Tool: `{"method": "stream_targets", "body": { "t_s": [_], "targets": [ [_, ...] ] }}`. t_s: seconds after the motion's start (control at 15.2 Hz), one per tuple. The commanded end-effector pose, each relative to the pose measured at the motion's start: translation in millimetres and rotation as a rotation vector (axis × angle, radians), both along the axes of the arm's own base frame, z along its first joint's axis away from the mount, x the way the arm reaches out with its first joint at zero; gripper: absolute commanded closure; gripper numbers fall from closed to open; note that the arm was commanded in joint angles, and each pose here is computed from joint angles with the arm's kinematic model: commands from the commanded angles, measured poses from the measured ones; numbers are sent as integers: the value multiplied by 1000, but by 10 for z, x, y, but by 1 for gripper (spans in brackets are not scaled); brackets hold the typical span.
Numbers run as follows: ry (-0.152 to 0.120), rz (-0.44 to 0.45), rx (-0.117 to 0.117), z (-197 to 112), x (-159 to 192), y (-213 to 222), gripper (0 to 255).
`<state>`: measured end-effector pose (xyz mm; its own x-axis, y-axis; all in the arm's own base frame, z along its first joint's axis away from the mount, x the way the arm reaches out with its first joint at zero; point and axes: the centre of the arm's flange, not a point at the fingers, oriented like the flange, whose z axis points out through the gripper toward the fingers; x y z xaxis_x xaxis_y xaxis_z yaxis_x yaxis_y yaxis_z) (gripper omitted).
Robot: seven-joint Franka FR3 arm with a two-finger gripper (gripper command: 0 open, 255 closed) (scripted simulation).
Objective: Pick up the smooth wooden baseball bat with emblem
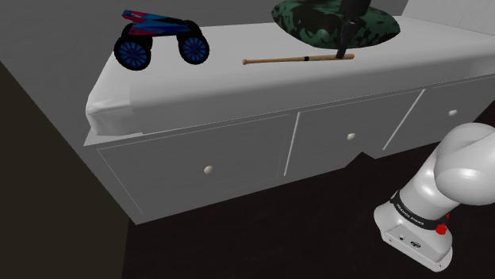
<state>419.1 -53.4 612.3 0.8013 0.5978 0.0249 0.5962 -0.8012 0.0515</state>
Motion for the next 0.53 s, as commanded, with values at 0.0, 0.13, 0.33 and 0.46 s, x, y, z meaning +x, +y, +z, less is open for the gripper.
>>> {"method": "stream_targets", "body": {
  "t_s": [0.0,0.13,0.33,0.46],
  "targets": [
    [17,125,-5,2,302,-39,0],
    [34,241,-8,9,587,-34,0],
    [57,406,-13,10,987,30,0],
    [57,406,-13,-96,987,30,0]
  ]
}}
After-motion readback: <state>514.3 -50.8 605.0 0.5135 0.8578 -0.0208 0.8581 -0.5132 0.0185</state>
